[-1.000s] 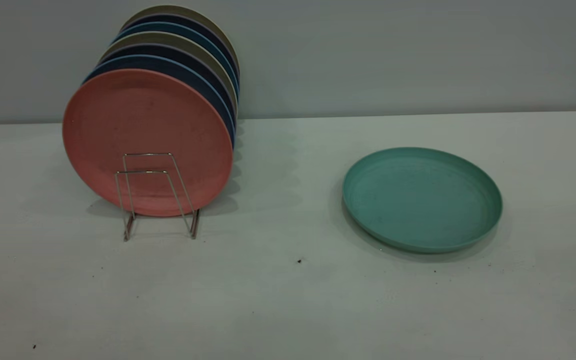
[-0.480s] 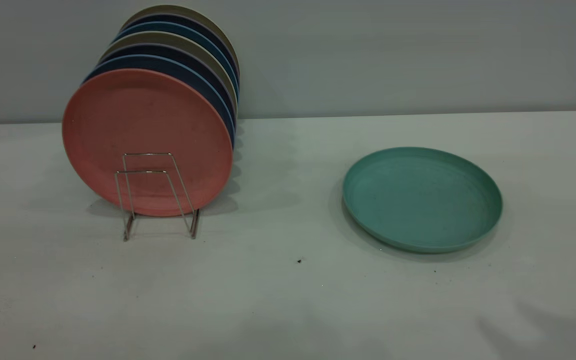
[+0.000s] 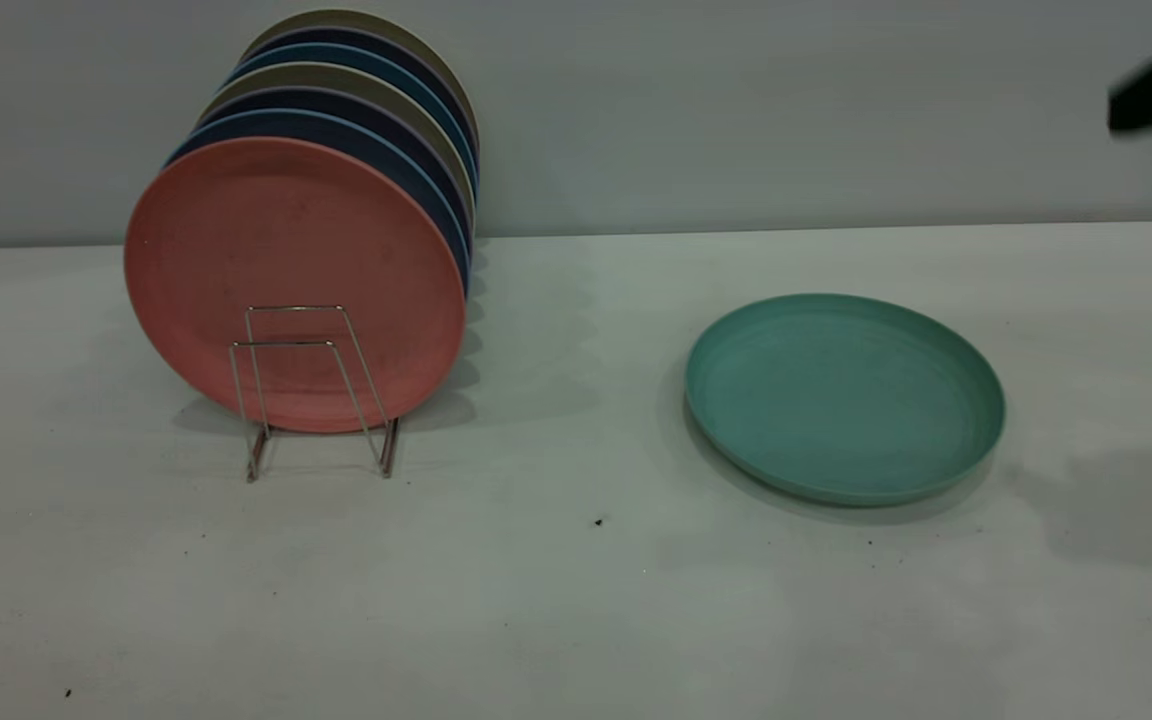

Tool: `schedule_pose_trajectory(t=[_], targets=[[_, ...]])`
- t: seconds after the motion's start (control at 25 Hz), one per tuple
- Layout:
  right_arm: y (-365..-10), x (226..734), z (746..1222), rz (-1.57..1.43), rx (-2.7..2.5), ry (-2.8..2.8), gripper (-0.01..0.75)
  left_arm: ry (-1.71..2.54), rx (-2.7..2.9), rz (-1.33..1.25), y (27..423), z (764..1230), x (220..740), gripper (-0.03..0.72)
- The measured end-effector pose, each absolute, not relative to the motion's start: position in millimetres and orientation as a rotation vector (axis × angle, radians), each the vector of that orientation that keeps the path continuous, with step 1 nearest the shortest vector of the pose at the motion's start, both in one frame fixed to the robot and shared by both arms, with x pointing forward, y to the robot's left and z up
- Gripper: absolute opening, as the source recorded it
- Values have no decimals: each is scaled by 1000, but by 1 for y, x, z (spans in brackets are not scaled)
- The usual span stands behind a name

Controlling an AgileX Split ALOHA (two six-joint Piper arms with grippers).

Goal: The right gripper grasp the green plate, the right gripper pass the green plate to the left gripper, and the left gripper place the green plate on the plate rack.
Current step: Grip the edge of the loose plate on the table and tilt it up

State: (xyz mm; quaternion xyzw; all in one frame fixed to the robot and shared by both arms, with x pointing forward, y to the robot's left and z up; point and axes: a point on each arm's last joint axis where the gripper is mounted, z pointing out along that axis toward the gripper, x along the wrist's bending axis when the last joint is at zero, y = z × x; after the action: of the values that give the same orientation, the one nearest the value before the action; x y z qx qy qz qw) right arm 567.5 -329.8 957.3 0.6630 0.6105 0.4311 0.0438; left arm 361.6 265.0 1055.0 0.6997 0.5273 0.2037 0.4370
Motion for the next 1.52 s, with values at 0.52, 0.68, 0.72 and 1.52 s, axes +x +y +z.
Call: schedule_pose_trajectory(t=[0.52,0.68,0.72,1.52], targets=[[-347,596,833,1158,2313,1978,505,1306,1744,509,265,1055,362,468],[-348,603,819,1167,2353,1946,505,1306,1753,496,264,1054,361,468],[-349,605,817,1169,2360,1938,505,1305,1754,494,264,1054,361,468],[-328,629,798,1213,2351,1936,503,1305,1760,485,264,1054,360,468]])
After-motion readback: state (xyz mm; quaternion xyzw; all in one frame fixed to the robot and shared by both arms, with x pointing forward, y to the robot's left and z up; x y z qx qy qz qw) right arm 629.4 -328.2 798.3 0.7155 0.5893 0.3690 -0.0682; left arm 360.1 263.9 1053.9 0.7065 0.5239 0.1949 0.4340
